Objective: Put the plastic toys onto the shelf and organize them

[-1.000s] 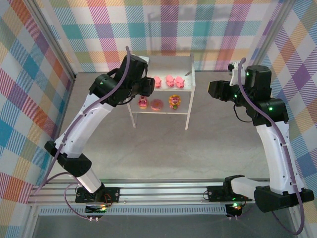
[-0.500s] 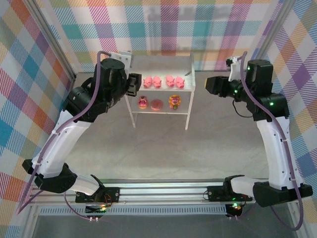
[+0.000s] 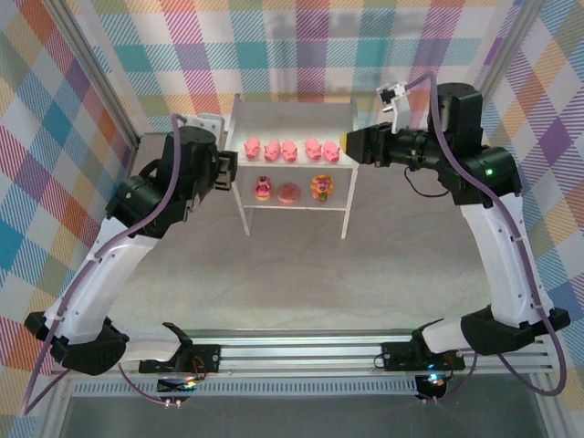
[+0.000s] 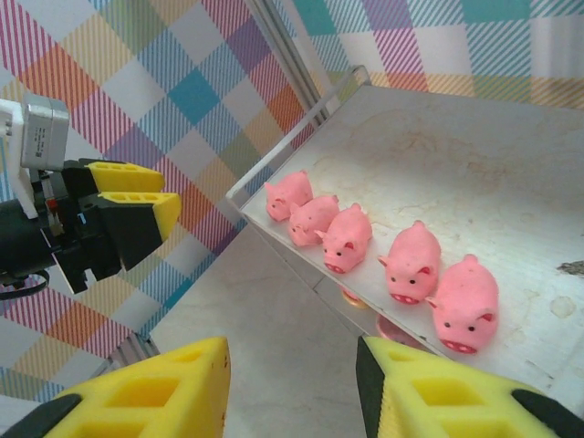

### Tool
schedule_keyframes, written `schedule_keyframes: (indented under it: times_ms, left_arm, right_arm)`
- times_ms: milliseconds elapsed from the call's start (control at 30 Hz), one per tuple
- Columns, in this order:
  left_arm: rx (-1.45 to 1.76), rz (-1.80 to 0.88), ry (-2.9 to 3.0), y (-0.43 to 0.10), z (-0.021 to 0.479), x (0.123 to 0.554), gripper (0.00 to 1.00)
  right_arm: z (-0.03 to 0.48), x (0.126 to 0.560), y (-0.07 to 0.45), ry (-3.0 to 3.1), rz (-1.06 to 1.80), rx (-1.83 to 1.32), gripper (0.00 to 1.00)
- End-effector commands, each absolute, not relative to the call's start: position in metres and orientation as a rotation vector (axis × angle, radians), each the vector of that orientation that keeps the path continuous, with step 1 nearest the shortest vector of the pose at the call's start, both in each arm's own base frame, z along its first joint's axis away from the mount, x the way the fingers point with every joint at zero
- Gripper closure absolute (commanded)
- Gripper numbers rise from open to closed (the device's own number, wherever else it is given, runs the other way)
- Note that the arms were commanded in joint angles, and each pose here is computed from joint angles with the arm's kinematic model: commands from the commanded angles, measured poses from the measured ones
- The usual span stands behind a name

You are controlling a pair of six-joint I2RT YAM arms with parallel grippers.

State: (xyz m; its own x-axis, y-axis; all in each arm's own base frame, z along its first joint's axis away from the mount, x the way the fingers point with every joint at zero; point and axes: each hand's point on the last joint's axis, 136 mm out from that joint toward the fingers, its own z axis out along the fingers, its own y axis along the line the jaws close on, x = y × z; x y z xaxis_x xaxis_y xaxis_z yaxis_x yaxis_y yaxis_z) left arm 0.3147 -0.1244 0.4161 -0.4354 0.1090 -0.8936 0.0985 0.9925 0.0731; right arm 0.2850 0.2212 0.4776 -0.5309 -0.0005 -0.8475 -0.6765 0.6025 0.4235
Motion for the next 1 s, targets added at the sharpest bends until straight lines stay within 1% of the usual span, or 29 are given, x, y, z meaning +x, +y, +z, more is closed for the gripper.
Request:
schedule_keyframes:
  times_ms: [0, 133, 267, 333, 433, 967]
  left_arm:
    - [0.093, -0.045, 1.996, -0.112, 0.422, 0.310, 0.48]
    - [0.069, -0.060, 2.022, -0.103, 0.411, 0.312, 0.48]
    - [0.063, -0.103, 2.064, -0.104, 0.394, 0.318, 0.48]
    - [0.060, -0.123, 2.073, -0.104, 0.390, 0.320, 0.48]
    - [0.058, -0.156, 2.079, -0.106, 0.386, 0.323, 0.48]
    - [0.044, -0.192, 2.100, -0.100, 0.378, 0.329, 0.48]
  right_arm:
    - [0.481, 0.283, 0.238, 1.952, 0.982, -0.597, 0.58]
    - [0.477, 0.287, 0.266, 1.978, 0.953, -0.677, 0.59]
    - [0.466, 0.300, 0.288, 2.019, 0.905, -0.722, 0.59]
    - [0.459, 0.310, 0.295, 2.046, 0.874, -0.728, 0.59]
    - [0.450, 0.322, 0.305, 2.069, 0.845, -0.733, 0.64]
    - [0.425, 0.336, 0.348, 2.079, 0.869, -0.786, 0.63]
